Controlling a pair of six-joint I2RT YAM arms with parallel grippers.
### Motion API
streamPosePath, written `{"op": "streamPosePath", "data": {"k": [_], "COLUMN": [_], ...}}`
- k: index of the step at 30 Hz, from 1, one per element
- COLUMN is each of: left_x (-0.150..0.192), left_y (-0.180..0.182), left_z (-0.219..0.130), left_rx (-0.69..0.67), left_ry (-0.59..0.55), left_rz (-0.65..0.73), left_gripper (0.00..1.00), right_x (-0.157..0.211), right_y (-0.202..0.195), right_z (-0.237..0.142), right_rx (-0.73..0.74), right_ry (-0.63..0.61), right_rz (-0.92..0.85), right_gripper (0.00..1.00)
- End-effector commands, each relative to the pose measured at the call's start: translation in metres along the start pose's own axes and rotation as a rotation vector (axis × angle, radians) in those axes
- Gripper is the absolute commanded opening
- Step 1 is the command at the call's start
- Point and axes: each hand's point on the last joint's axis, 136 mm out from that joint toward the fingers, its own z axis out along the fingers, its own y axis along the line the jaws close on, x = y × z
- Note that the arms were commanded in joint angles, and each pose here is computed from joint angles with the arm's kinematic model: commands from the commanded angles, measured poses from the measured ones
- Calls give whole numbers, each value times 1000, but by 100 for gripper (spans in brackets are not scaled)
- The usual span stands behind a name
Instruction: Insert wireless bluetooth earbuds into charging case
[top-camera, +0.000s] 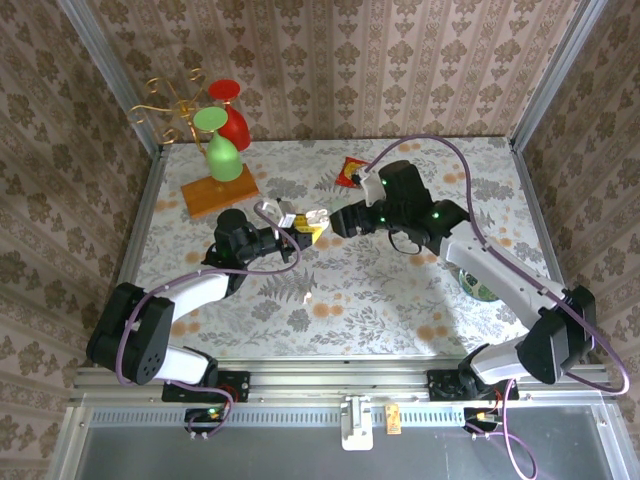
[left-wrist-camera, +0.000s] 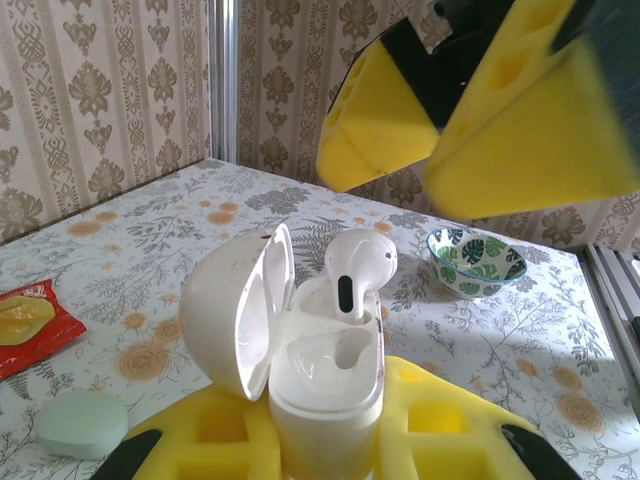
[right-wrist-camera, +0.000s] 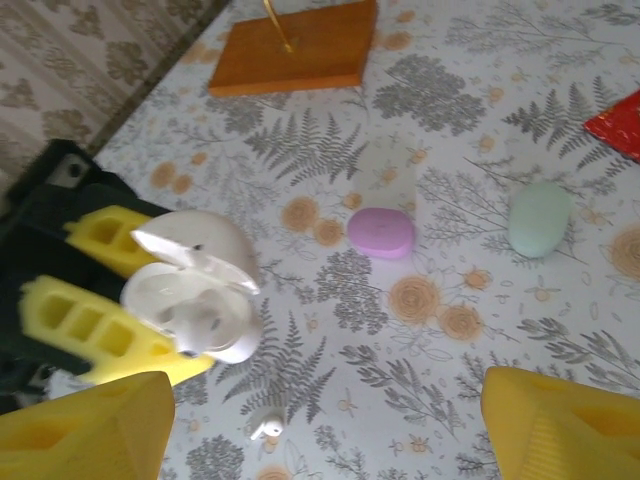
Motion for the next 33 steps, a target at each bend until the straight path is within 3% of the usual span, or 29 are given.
{"op": "streamPosePath", "data": {"k": [1,5,11,14,22,28,33], "left_x": [-12,-13,-17,-18,-20,-16,-23], "left_y": [-3,-5,-8,-10,-11,6,17], "left_z": [-2,-1,-3,-4,-4,-11,-23], "left_rx": [23,33,42,47,51,-34,-115], "left_ry": [-39,-43,-51,-49,-58,-59,-84], "left_rz": [28,26,26,27,35,50,83], "left_gripper": [7,7,6,6,6,6,6], "right_x": [-12,-6,3,2,1,2,35], "right_y": [22,27,4,-6,-11,-7,-29], "right_z": [-10,4,21,21,16,-3,8], "right_rx": [-110,-152,-53,-25,-1,-8,83], "right_ry": [-53,-15,34,28,20,-47,28], "right_rz": [-28,-15,24,47,51,40,196], "right_gripper": [81,81,74,69,69,72,72]}}
